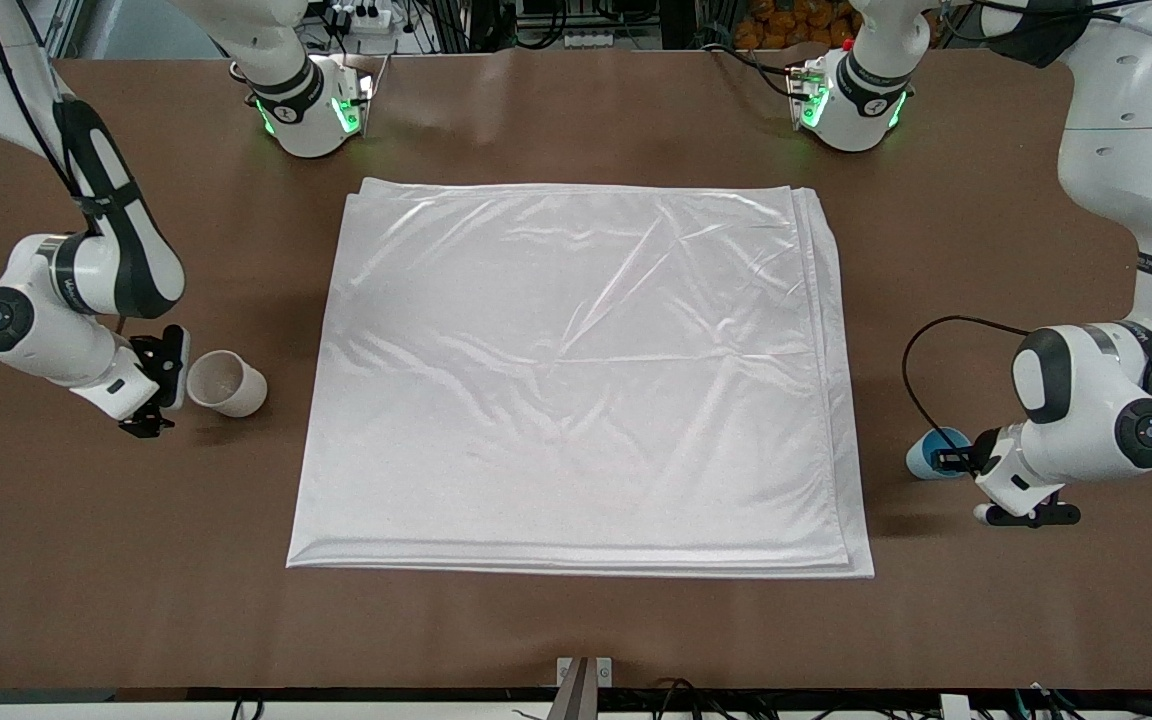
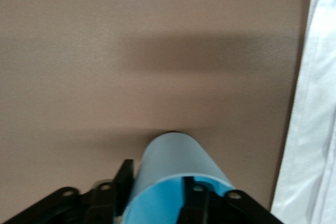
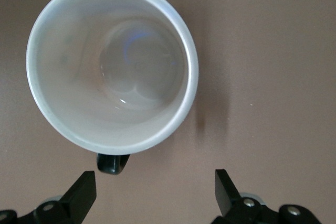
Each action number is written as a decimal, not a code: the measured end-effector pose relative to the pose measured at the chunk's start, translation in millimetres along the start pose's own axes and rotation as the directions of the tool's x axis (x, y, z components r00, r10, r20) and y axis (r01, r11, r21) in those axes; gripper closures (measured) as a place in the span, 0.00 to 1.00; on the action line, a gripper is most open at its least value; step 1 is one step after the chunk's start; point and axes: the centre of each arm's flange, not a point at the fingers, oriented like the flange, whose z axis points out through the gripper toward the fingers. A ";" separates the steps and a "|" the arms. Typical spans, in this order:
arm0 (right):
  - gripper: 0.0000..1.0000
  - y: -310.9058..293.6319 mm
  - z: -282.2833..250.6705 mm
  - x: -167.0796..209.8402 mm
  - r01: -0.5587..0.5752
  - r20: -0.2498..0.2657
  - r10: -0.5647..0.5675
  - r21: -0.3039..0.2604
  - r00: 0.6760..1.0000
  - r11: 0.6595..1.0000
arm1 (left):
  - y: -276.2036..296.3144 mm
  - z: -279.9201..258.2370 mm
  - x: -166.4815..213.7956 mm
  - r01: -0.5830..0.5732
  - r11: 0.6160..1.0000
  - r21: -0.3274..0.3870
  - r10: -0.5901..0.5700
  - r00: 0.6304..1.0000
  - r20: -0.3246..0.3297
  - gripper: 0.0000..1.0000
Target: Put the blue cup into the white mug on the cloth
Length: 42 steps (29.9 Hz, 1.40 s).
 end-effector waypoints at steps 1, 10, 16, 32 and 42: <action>0.00 -0.6 1.6 -0.1 0.000 -0.001 0.000 0.003 1.000 1.000 | 0.4 0.0 0.0 0.000 1.000 0.000 0.000 1.000 0.000 0.67; 0.00 -14.6 22.1 0.2 -0.006 -0.014 0.006 0.008 1.000 1.000 | -1.9 -1.9 1.1 0.003 1.000 0.001 -0.003 1.000 -0.004 0.96; 0.16 -17.9 25.9 2.9 -0.003 -0.017 0.003 0.010 1.000 1.000 | -2.7 -3.1 1.9 0.004 1.000 0.002 -0.004 1.000 -0.009 0.96; 0.81 -14.8 22.4 4.6 -0.014 -0.026 0.013 -0.009 1.000 1.000 | -13.2 -37.3 9.5 0.018 1.000 0.006 -0.018 0.997 -0.071 0.96; 0.81 2.7 -14.9 24.7 -0.027 -0.060 0.022 -0.085 0.998 0.996 | -12.4 -61.5 10.0 0.018 1.000 0.009 -0.016 0.994 -0.104 0.96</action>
